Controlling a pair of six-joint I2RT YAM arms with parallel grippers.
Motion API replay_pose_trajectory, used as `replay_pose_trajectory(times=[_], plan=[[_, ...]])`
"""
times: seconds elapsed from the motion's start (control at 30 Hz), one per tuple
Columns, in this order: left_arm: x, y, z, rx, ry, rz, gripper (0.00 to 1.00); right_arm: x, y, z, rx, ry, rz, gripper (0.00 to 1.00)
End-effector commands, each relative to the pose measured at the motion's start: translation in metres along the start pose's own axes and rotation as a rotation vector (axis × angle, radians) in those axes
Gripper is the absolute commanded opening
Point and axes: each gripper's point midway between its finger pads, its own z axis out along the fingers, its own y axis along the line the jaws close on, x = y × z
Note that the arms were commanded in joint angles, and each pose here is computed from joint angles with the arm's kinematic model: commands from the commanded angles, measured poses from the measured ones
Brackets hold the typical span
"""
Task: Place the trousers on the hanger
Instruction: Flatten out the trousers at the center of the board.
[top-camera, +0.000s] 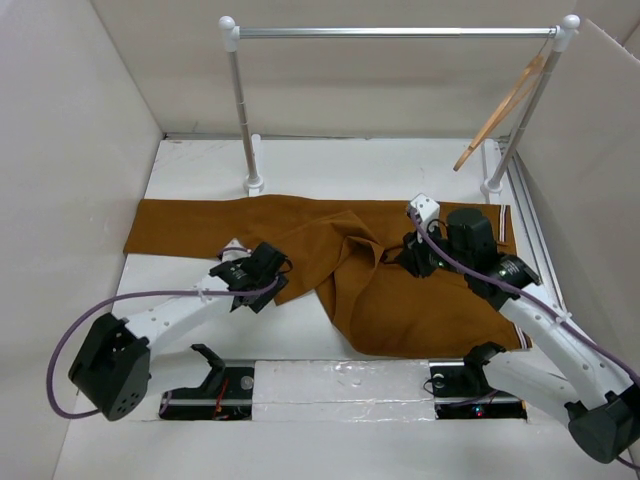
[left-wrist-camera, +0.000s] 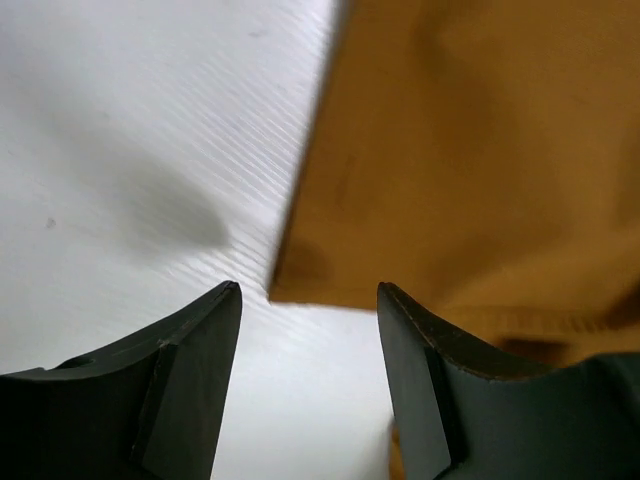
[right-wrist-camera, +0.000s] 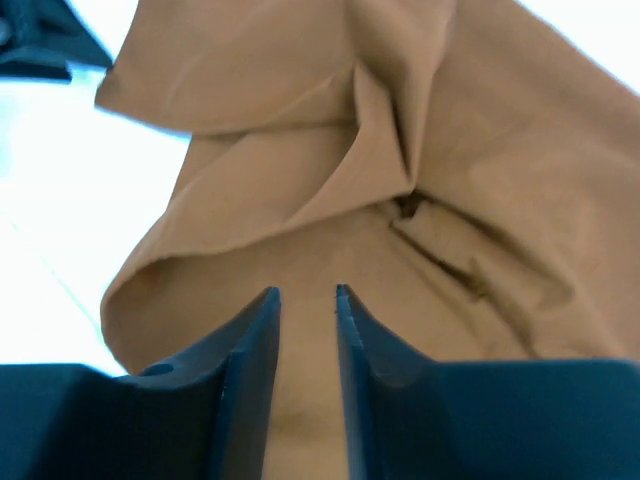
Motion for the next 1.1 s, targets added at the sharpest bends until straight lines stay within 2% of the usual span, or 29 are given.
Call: replay_pose_trajectory(times=[0.0, 0.07, 0.23, 0.33, 0.37, 0.47, 0.57, 0.7, 0.77, 0.8, 0.83, 0.87, 0.93, 0.97, 1.03, 1.07], plan=[[0.006, 0.016, 0.02, -0.09, 0.049, -0.07, 0.53, 0.013, 0.014, -0.001, -0.062, 0.023, 0.007, 0.36], [0.007, 0.016, 0.027, -0.115, 0.046, -0.055, 0.52, 0.015, 0.018, -0.002, -0.074, 0.024, 0.004, 0.4], [0.009, 0.009, 0.039, -0.119, 0.047, -0.013, 0.46, 0.013, 0.023, -0.004, -0.092, 0.016, -0.001, 0.4], [0.012, 0.011, 0.04, -0.144, 0.071, 0.015, 0.19, 0.006, 0.022, -0.007, -0.084, -0.001, -0.01, 0.41], [0.01, 0.01, 0.038, -0.15, 0.067, 0.02, 0.01, 0.007, 0.022, -0.008, -0.079, 0.002, -0.009, 0.41], [-0.01, 0.012, 0.022, -0.185, -0.003, 0.041, 0.0, 0.0, 0.021, -0.01, -0.073, -0.012, -0.01, 0.41], [-0.051, 0.007, -0.013, -0.163, -0.112, 0.001, 0.0, 0.001, 0.025, -0.011, -0.088, -0.004, -0.019, 0.41], [-0.128, 0.015, -0.062, -0.109, -0.315, -0.106, 0.0, 0.007, 0.031, -0.009, -0.119, 0.014, -0.025, 0.41], [-0.176, 0.039, -0.09, -0.121, -0.439, -0.236, 0.0, 0.01, 0.031, -0.009, -0.125, 0.018, -0.028, 0.41], [-0.191, 0.052, -0.1, -0.146, -0.486, -0.252, 0.0, 0.014, 0.032, -0.007, -0.132, 0.028, -0.028, 0.41], [-0.219, 0.074, -0.118, -0.179, -0.592, -0.349, 0.0, 0.016, 0.038, -0.007, -0.159, 0.034, -0.037, 0.41], [-0.236, 0.082, -0.13, -0.185, -0.644, -0.379, 0.0, 0.018, 0.039, -0.005, -0.166, 0.039, -0.035, 0.41], [-0.267, 0.097, -0.144, -0.226, -0.723, -0.373, 0.0, 0.024, 0.041, -0.004, -0.187, 0.062, -0.035, 0.42], [-0.282, 0.104, -0.159, -0.269, -0.78, -0.416, 0.0, 0.026, 0.045, -0.004, -0.2, 0.069, -0.038, 0.42], [-0.295, 0.119, -0.161, -0.417, -0.815, -0.412, 0.0, 0.031, 0.048, -0.003, -0.224, 0.079, -0.039, 0.42], [-0.303, 0.119, -0.168, -0.439, -0.843, -0.433, 0.0, 0.033, 0.052, -0.004, -0.238, 0.082, -0.044, 0.42]])
